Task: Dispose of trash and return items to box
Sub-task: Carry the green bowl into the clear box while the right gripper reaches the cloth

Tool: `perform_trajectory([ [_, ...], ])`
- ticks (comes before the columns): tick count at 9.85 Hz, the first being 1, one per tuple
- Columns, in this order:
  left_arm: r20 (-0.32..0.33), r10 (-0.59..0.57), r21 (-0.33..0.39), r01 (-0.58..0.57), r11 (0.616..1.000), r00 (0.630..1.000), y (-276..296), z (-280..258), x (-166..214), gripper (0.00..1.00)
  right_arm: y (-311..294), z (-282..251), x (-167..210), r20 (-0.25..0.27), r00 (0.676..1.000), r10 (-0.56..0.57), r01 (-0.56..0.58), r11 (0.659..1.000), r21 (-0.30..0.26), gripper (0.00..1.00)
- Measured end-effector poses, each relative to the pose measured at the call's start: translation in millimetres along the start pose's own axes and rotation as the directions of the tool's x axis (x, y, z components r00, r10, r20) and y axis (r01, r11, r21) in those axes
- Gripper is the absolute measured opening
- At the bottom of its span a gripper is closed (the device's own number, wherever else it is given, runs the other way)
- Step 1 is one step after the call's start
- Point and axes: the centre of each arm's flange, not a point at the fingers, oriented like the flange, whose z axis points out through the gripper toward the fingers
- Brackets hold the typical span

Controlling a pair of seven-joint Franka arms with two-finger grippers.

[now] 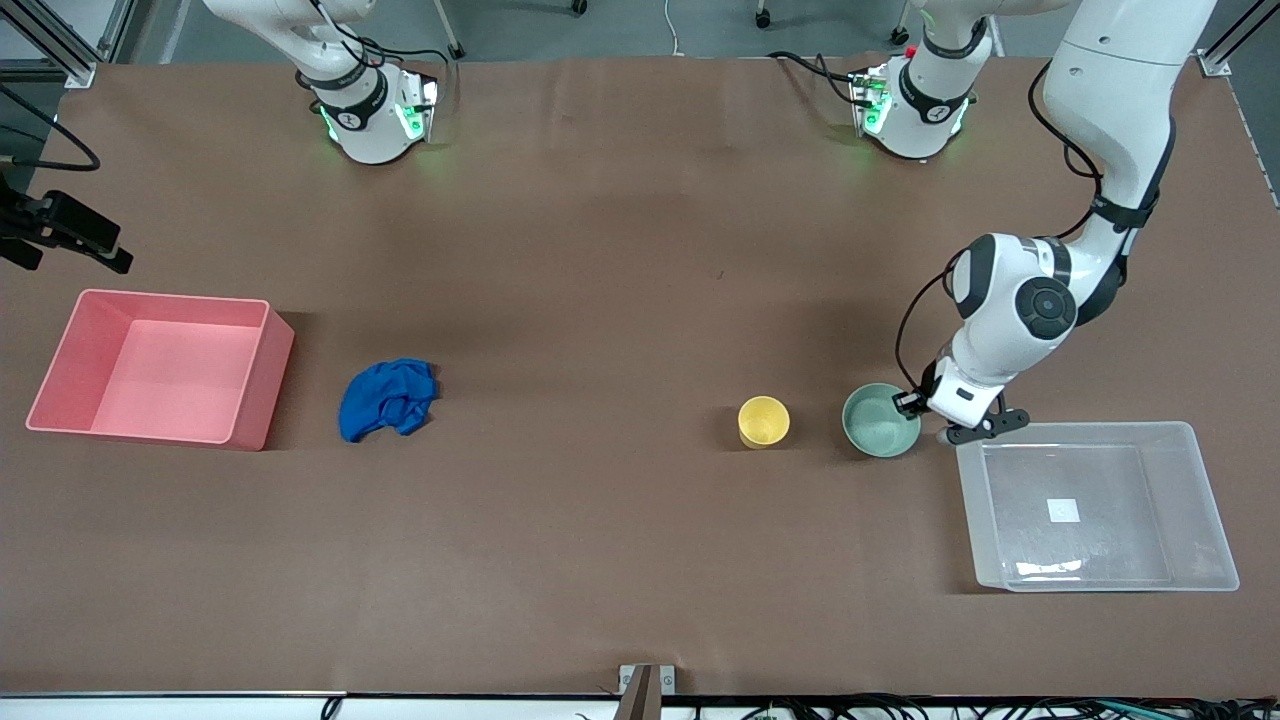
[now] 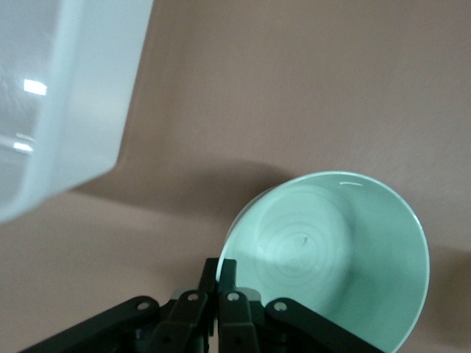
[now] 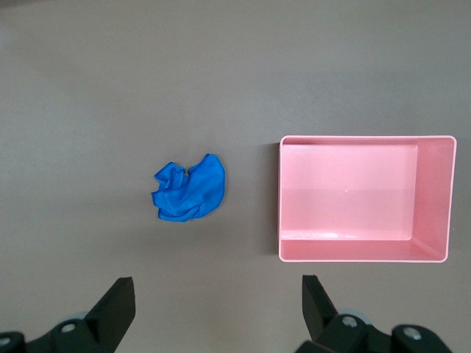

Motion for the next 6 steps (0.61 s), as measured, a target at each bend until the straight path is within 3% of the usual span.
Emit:
perform_trajectory([
  [3,-0.015,0.008,0.014,-0.008,1.000,1.000,13.6,-92.3,46.2,0.03,-9.6,7.6,2.0,0.017,1.000,-0.013,0.012,1.000,0.029,1.00],
  [6,-0.015,0.105,0.062,-0.104,0.993,0.994,-3.1,-174.5,95.9,0.03,-32.2,48.9,10.7,0.051,0.998,-0.046,0.044,0.999,0.030,1.00],
])
